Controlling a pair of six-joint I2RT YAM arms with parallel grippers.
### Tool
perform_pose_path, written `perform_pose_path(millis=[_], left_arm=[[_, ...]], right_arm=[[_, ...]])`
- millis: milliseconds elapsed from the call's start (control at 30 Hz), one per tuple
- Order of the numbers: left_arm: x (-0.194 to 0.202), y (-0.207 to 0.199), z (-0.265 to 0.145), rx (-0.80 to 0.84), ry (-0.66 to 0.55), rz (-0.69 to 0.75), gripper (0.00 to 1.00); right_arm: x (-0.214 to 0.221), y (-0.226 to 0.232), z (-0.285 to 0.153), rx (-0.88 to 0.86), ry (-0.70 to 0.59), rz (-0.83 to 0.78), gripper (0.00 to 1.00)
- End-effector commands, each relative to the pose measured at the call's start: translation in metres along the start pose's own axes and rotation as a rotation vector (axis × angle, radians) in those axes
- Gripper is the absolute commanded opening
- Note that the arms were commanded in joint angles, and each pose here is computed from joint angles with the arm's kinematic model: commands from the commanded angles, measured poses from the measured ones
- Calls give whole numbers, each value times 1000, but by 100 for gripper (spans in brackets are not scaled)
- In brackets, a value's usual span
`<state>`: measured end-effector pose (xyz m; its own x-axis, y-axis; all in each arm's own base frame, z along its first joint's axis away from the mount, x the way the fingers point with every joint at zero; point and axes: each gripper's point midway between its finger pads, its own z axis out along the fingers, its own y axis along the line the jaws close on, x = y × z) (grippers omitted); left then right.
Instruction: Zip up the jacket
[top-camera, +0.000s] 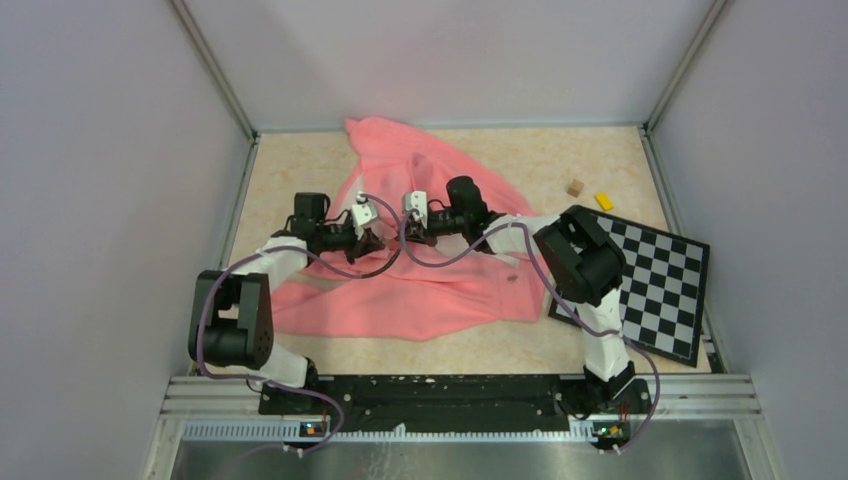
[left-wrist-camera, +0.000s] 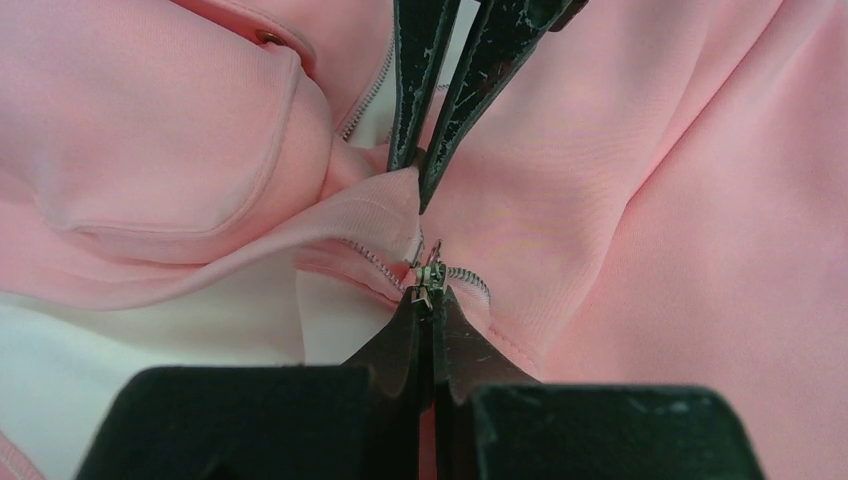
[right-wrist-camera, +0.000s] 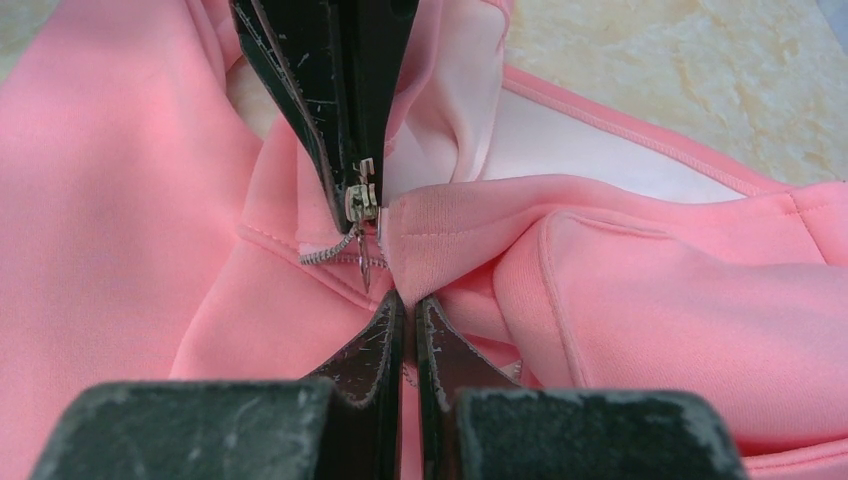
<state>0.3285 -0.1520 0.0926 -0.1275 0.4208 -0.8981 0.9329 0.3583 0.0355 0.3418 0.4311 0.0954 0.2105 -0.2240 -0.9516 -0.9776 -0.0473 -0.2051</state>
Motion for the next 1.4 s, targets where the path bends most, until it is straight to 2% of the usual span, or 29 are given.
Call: perform_pose_path(millis=[0,800,967,1133,1367], left_arm=[[-10,5,2,22,-27,2,0],[-10,4,-2,19,-36,-2,0],[-11,4,-1,25,-43,-4,0],[-6,3,1,29,-31,-13,0],[-9,2,0,31,-39,-9,0]], right_arm=[[-22,3,2,-15,-50,-69,0],[-12,2,-1,19,-22,-68,0],[-20,-3,-3,48,-48,-80,0],[-33,-14,-21,114,-127,-55,0],[-26,-4,-7,64,-77,-85,0]])
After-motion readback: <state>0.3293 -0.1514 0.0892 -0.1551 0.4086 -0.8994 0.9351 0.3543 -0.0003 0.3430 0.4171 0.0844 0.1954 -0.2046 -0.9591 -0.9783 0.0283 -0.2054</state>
